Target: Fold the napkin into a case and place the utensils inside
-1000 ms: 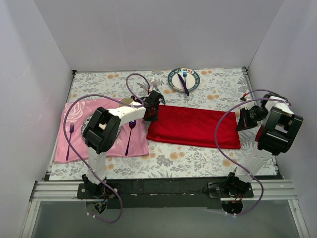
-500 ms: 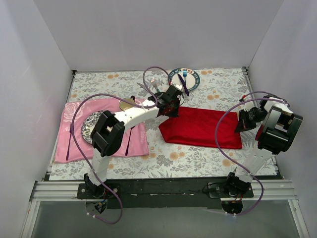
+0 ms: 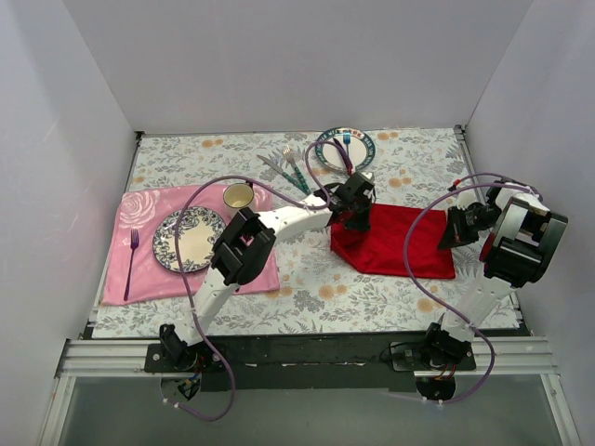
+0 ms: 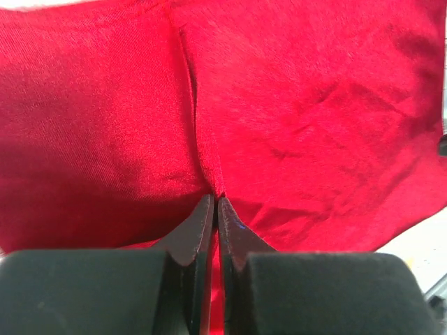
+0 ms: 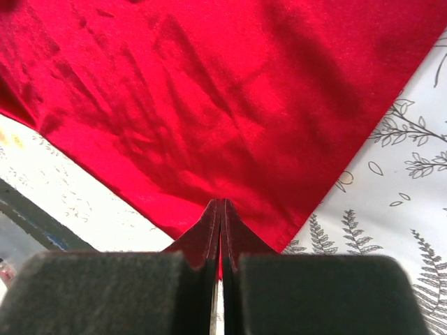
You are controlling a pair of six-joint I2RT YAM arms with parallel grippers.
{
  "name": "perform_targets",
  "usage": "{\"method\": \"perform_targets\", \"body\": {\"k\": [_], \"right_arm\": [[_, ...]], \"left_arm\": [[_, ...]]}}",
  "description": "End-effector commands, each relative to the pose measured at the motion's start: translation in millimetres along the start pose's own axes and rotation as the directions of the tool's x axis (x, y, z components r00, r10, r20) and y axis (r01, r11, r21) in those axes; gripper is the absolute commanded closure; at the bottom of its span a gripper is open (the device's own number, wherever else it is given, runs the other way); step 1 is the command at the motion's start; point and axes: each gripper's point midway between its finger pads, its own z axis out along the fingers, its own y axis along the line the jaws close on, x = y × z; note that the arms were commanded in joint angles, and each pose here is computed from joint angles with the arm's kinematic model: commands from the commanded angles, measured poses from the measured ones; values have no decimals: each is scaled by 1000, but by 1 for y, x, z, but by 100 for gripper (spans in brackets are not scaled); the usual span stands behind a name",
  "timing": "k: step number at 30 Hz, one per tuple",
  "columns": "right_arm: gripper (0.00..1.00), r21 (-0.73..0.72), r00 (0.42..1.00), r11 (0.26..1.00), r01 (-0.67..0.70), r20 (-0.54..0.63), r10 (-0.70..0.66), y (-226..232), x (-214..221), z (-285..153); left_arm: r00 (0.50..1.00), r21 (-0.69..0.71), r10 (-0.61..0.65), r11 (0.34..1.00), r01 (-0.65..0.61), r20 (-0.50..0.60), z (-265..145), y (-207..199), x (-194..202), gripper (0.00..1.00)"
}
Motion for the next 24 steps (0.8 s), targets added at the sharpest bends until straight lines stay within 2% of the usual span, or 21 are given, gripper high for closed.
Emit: {"method": "perform_targets", "body": {"k": [1, 7, 11, 18, 24], "right_arm": [[99, -37, 1000, 999, -14, 27, 15, 9, -12, -9], [99, -39, 999, 999, -30, 16, 31, 9, -10, -9], [99, -29, 998, 998, -59, -12, 58, 5, 1, 0], [99, -44, 996, 995, -89, 0, 89, 4, -3, 5], [99, 53, 999, 999, -10, 51, 7, -11, -21, -11]], "left_arm": [[994, 214, -76, 975, 56, 83, -7, -70, -30, 100], [985, 321, -131, 943, 89, 111, 1, -115, -30, 100], [975, 358, -164, 928, 103, 146, -6, -126, -36, 100], [967, 384, -222, 909, 161, 121, 5, -127, -30, 100], [967, 351, -226, 921, 170, 122, 9, -114, -24, 100]]}}
